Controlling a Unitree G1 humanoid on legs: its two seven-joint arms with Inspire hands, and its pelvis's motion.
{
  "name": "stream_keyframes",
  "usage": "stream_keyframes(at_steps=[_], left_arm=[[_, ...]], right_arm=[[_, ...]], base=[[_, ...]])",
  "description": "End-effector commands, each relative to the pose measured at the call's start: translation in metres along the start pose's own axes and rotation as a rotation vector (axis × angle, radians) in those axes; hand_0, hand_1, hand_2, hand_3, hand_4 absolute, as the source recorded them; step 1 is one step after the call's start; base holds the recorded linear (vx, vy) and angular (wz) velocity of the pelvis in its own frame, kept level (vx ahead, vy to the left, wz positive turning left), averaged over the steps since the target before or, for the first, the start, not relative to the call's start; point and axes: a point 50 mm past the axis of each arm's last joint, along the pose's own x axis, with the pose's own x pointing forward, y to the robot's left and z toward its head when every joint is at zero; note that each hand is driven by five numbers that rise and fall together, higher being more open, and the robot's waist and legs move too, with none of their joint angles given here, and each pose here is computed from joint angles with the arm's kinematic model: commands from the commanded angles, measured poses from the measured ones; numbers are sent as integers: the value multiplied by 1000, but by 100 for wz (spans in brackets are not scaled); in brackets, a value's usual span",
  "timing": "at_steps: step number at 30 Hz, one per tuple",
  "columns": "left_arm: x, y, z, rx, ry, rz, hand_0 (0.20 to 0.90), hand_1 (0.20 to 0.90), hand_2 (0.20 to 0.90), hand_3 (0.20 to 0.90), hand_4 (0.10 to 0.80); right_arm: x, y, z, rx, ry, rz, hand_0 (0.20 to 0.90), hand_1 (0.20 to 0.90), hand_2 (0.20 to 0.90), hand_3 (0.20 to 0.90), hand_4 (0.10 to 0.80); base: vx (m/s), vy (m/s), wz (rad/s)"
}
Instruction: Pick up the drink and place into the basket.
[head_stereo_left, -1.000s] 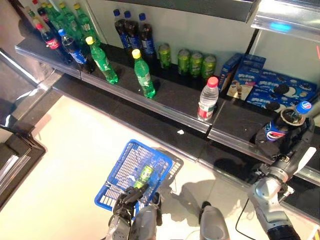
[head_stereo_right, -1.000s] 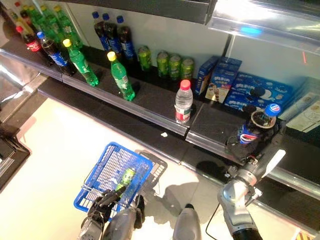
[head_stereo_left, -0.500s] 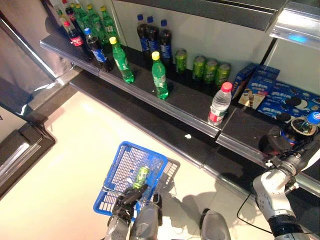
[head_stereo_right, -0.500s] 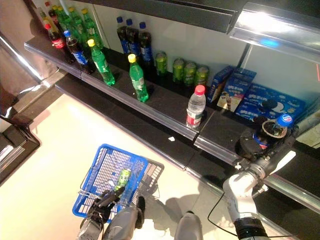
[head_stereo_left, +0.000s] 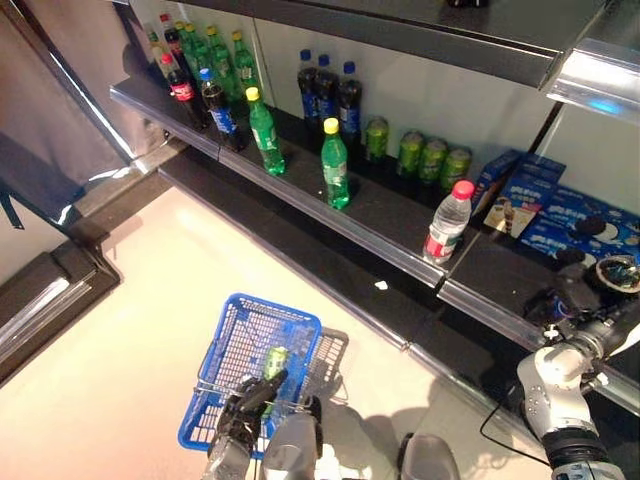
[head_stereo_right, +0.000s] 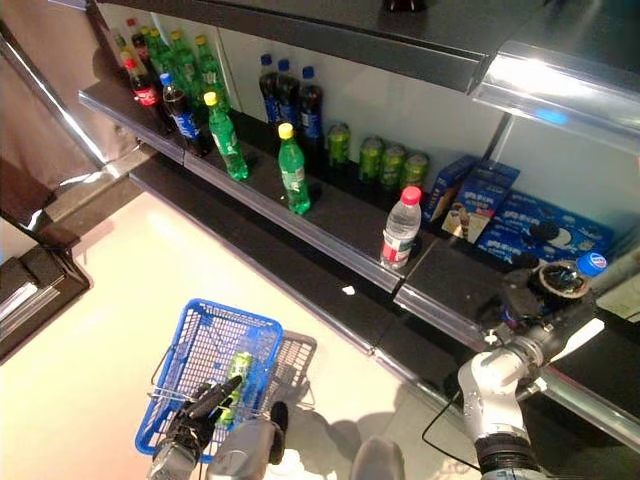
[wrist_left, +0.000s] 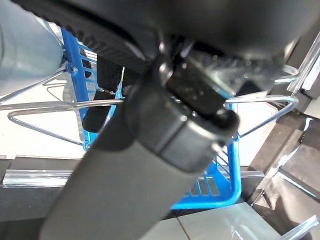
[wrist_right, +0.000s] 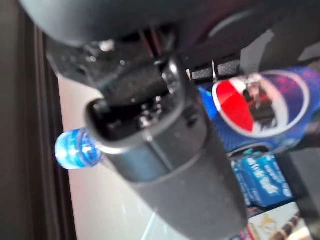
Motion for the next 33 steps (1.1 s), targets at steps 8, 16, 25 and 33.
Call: stream_keyframes(at_steps=[8,16,25,33], left_arm=[[-52,111,-23,300,150,234,300,300,300,200,100],[-55,113,-22,263,129,244,300,300,300,200,100],[-50,102,-16,185,74,224,300,300,300,200,100],[-38,75,-3,103,-21,123,300,300,300,200,100]], right_arm=[[15,-11,35,73,-165,26,300,300,300,200,100],[2,-10,50,107,-257,102,300,300,300,200,100],[-24,10,103,218,-484,365,300,300,300,200,100],[-61,35,127,332,-517,754,300,300,300,200,100]], base=[[25,5,0],[-11,5,-1],[-97,19,-6],[-85,37,-12]])
